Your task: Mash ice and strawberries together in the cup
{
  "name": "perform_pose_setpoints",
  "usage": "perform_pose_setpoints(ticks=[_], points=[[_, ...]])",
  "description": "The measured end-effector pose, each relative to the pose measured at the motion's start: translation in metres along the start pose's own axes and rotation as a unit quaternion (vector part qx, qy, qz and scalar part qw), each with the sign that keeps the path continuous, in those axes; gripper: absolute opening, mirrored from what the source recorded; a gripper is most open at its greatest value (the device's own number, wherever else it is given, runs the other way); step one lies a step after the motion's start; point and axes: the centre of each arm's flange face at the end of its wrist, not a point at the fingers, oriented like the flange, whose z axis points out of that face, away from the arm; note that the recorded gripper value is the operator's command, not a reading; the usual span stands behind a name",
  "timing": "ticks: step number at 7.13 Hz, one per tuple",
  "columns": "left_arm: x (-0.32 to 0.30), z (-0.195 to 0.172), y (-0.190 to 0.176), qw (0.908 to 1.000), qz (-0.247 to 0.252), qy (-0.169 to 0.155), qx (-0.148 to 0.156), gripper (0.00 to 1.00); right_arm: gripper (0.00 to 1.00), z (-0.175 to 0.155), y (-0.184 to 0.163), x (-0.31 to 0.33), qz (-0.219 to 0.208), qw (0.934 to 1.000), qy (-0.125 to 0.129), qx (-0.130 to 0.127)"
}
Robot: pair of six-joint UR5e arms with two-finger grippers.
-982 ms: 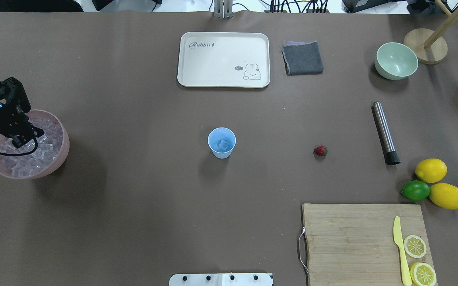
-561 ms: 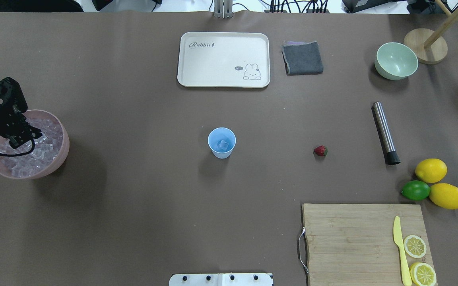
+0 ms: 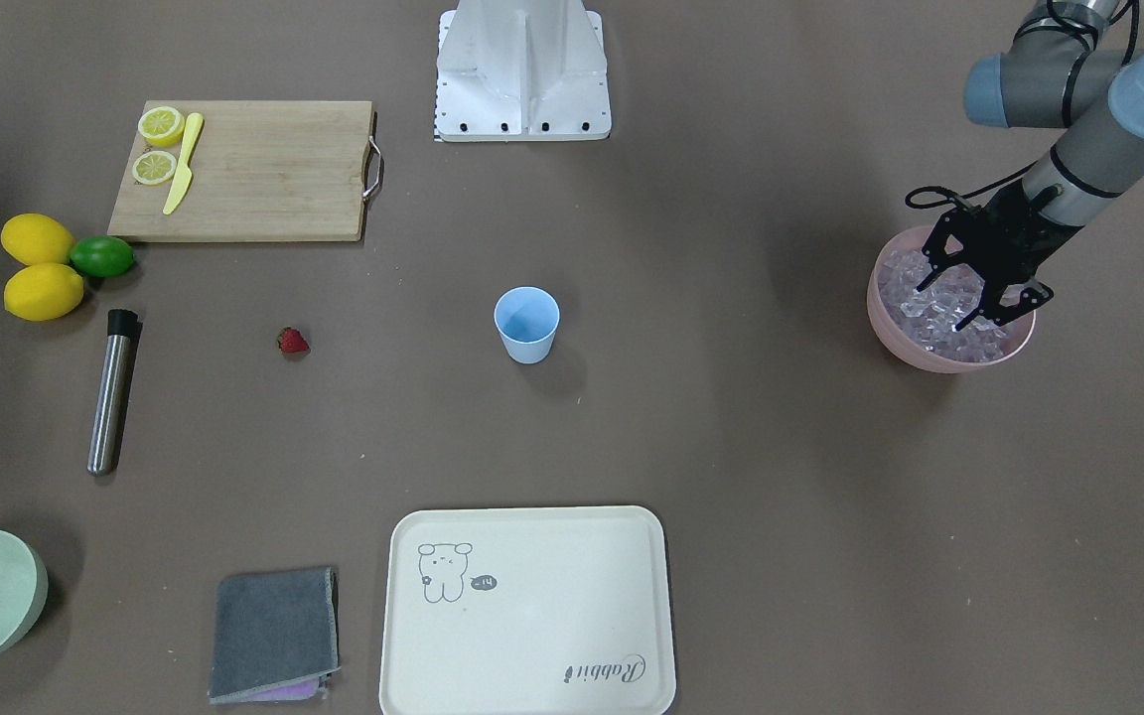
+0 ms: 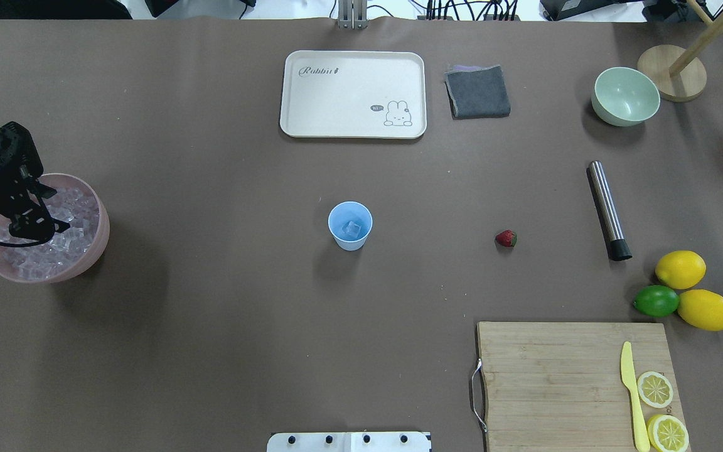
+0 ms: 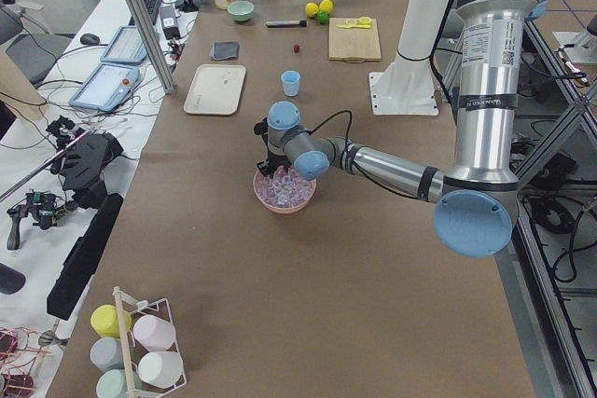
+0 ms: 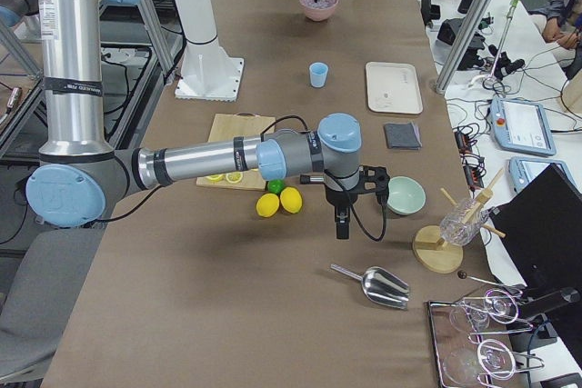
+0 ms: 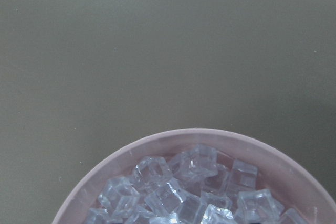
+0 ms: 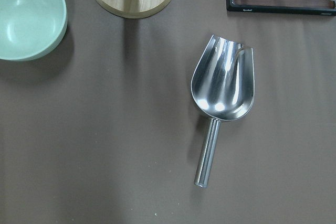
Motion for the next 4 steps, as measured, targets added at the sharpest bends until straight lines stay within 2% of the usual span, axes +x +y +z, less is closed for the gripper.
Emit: perform_pose_setpoints(ticks=[2, 4], points=[[-0.0106, 0.0154, 0.0029, 0.9999, 0.001, -0.009, -0.014, 0.98, 1.00, -0.0054, 0.0151, 0.0001, -0.001, 1.0000, 0.000, 0.004], [-0.0116, 0.0170, 0.0018, 0.9998, 0.005, -0.012, -0.015, 0.98, 1.00, -0.0082, 0.0159, -0.0019, -0.003, 1.0000, -0.001, 0.008]])
